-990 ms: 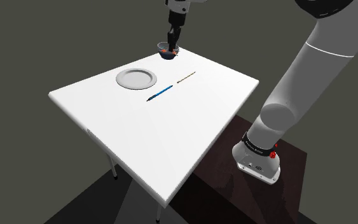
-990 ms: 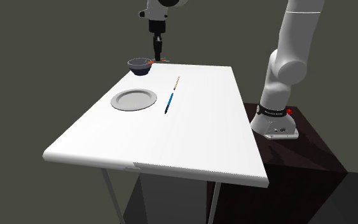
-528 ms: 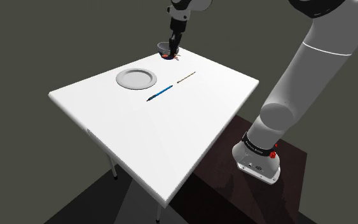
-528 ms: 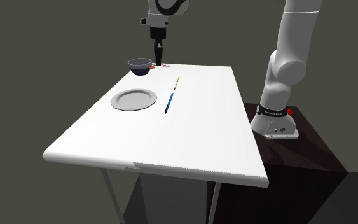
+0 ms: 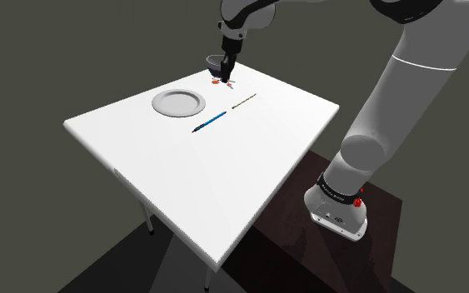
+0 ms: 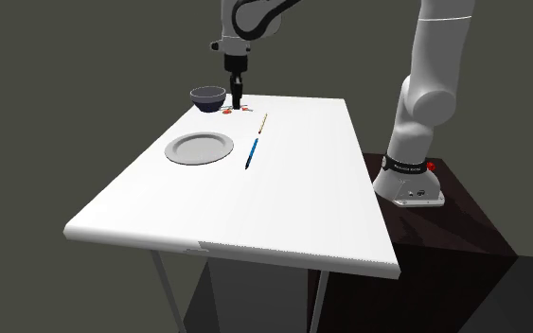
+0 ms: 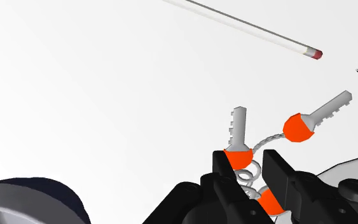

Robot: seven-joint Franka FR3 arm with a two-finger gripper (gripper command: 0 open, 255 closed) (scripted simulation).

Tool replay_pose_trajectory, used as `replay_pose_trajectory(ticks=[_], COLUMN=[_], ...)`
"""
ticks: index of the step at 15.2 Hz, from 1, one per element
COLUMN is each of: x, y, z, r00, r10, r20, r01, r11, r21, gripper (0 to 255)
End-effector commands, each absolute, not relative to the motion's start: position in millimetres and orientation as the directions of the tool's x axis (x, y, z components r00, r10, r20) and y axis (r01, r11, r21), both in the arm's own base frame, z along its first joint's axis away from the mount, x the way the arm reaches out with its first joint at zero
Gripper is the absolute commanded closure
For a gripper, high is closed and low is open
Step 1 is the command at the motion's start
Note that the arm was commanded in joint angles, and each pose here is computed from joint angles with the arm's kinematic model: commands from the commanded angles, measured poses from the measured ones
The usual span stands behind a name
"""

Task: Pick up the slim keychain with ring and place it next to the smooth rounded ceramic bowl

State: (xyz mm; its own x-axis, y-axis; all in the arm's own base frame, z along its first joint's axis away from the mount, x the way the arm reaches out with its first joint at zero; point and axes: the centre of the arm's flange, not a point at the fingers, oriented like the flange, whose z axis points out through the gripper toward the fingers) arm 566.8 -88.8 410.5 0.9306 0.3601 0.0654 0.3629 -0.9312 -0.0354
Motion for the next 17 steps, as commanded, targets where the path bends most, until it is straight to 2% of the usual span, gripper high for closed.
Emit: replay_pose_trajectory(ticks=[1, 10, 17], x=[566, 566, 566], y=[-88, -88, -88], z=[399, 351, 348], r00=[0.931, 0.931, 0.931], r10=[0.36, 0.36, 0.36], r20=[0.066, 0.066, 0.066], r01=[0.363, 0.363, 0.363], r11=[-0.931, -0.931, -0.931], r21=[-0.035, -0.035, -0.035], gripper=[255, 255, 255])
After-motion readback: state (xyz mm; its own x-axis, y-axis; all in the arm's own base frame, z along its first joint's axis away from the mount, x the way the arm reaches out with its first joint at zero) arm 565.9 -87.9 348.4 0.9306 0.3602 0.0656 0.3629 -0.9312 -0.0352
